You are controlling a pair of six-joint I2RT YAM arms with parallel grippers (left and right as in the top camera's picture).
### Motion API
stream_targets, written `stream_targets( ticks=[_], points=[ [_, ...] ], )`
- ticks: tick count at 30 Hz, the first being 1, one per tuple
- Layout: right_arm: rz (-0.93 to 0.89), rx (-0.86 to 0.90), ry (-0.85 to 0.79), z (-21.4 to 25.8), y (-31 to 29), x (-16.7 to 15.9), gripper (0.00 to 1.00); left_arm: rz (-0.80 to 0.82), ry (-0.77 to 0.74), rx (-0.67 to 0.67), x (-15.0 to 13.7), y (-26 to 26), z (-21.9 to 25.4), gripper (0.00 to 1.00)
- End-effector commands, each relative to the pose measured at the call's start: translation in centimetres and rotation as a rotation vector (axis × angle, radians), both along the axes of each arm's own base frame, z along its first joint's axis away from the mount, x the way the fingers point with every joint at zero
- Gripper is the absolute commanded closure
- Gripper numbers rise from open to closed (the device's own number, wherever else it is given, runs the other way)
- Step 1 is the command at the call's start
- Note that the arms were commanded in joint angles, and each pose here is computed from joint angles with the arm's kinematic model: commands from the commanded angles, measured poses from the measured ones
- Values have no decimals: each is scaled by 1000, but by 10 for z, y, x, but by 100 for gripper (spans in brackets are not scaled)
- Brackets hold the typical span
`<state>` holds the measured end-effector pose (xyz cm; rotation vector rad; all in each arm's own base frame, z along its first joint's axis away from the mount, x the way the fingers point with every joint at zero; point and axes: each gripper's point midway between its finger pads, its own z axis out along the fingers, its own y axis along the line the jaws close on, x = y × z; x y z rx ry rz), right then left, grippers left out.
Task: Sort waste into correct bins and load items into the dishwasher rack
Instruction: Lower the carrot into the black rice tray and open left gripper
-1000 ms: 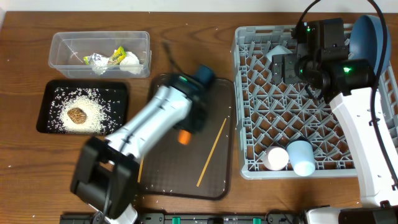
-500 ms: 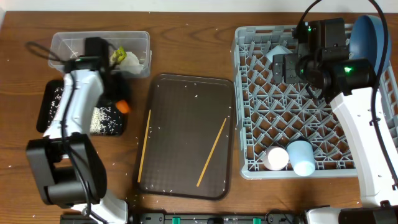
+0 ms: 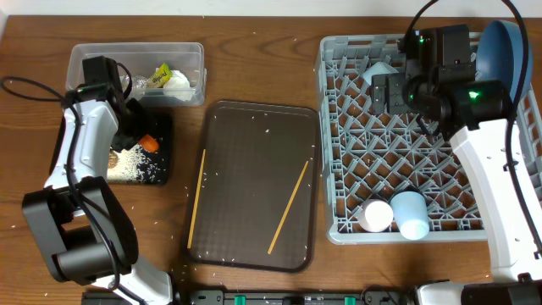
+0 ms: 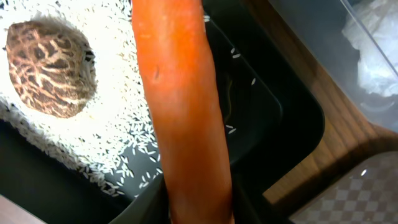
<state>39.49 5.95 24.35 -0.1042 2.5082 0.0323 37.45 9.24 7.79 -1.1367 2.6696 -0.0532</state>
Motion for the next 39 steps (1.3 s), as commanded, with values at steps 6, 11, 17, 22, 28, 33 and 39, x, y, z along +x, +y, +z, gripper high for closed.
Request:
stream_targets(
  ticks=[6,11,17,22,28,33,39],
  points=[
    [-16,7,-9,4,-4,-1,1,11,42,1,-9,1,-7,39],
    [-10,16,-10,4,-2,0,1,-10,40,2,-10,0,-3,38],
    [-10,17,-14,5,-2,0,1,-210,-23,0,-5,-29,30,37],
    [-10,17,-15,5,-2,1,1,-503,-24,34,-14,-89,48,37],
    [50,94,-7,5,16,-1,1,-753,15,50,-29,-156,40,37],
    [208,243,23,7,65,-9,4,-620,45,113,-31,-144,39,37],
    [367,294,158,-23,149,-37,9,-423,45,90,-27,-110,39,37]
  ],
)
